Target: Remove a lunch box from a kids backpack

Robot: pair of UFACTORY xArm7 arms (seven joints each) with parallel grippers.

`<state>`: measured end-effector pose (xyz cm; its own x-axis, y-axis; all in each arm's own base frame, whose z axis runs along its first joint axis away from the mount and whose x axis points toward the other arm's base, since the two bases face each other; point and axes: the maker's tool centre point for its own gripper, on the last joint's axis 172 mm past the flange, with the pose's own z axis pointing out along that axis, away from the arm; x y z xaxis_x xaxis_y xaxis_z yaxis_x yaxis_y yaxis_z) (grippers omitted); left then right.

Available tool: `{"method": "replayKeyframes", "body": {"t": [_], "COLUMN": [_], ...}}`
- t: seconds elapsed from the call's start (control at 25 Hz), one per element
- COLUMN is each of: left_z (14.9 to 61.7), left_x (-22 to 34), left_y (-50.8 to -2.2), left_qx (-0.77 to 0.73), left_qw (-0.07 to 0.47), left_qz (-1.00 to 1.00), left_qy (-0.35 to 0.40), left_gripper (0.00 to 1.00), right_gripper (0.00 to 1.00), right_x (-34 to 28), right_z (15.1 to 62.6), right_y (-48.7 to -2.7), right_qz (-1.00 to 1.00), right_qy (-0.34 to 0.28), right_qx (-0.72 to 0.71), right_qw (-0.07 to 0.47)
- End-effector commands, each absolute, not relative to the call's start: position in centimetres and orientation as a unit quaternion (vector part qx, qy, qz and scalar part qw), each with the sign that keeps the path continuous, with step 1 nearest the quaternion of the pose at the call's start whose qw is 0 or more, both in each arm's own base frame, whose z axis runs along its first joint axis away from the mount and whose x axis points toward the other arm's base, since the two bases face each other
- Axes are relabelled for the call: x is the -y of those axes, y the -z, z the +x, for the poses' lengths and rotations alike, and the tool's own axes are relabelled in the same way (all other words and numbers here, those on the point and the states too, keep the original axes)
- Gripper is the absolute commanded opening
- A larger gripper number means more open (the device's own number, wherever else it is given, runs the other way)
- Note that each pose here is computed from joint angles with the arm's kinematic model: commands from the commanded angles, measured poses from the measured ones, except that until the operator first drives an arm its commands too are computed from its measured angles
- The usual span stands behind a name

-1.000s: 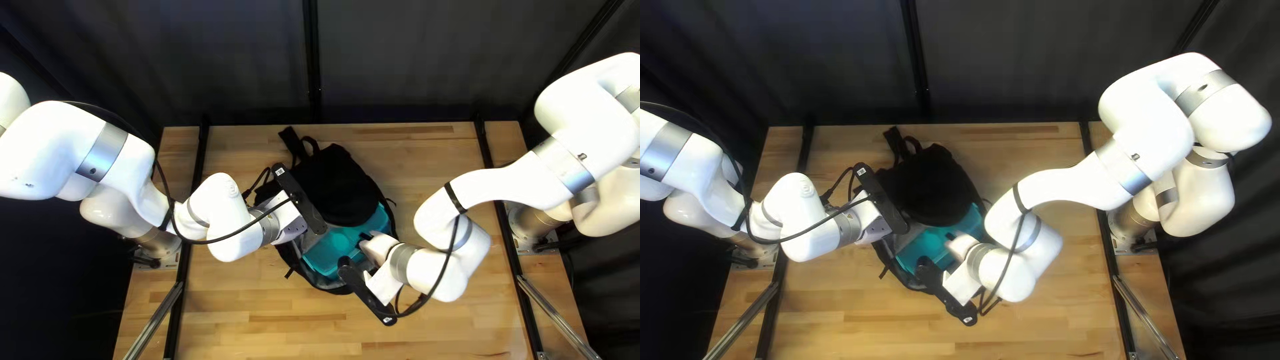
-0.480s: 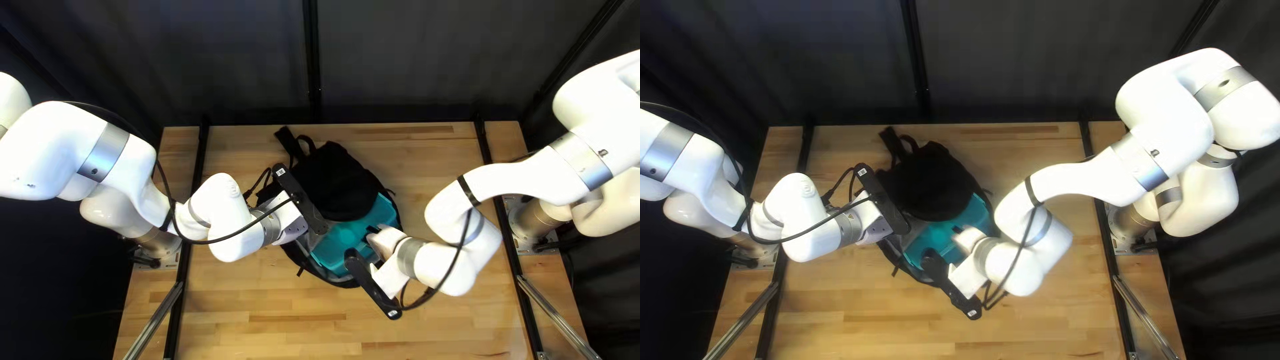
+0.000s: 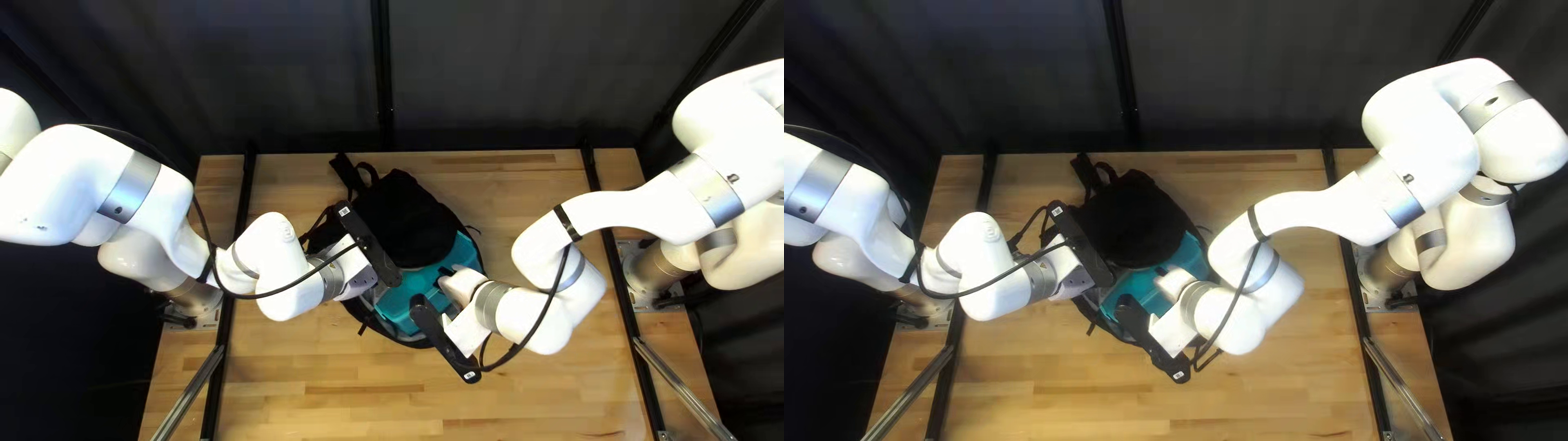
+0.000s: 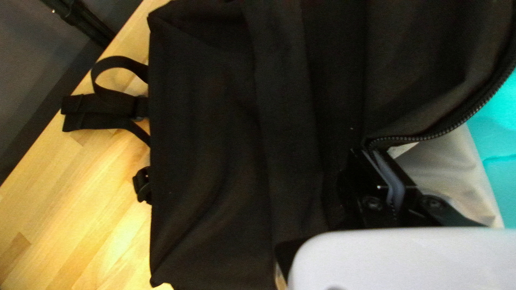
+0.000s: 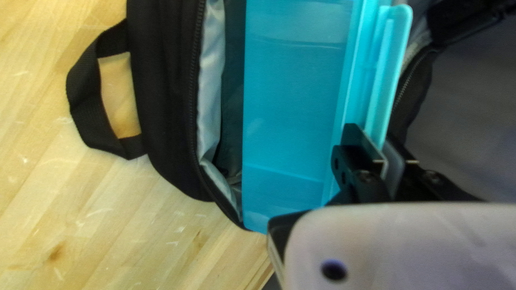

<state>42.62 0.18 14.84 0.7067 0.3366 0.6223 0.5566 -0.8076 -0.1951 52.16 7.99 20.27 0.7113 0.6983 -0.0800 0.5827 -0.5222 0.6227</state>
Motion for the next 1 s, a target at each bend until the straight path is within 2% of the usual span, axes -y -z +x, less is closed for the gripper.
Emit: {"method": "replayKeyframes", "body": {"t": [0.04, 0.6, 1.0], "left_z": [42.8, 42.6, 42.7], "left_x": [-0.2, -0.4, -0.5], "left_y": [-14.9, -14.5, -14.3], "left_qx": [0.246, 0.246, 0.247], "left_qw": [0.188, 0.191, 0.191], "left_qz": [-0.905, -0.904, -0.904], "left_qy": [0.293, 0.293, 0.292], "left_gripper": [0.00, 0.00, 0.00], "right_gripper": [0.00, 0.00, 0.00], "right_x": [-7.7, -10.9, -11.0], "right_z": [52.4, 47.8, 45.4], "right_y": [-20.9, -23.5, -26.1], "right_qz": [0.867, 0.866, 0.867], "right_qy": [-0.087, -0.066, -0.049], "right_qx": [-0.369, -0.365, -0.353], "right_qw": [0.323, 0.334, 0.349]}}
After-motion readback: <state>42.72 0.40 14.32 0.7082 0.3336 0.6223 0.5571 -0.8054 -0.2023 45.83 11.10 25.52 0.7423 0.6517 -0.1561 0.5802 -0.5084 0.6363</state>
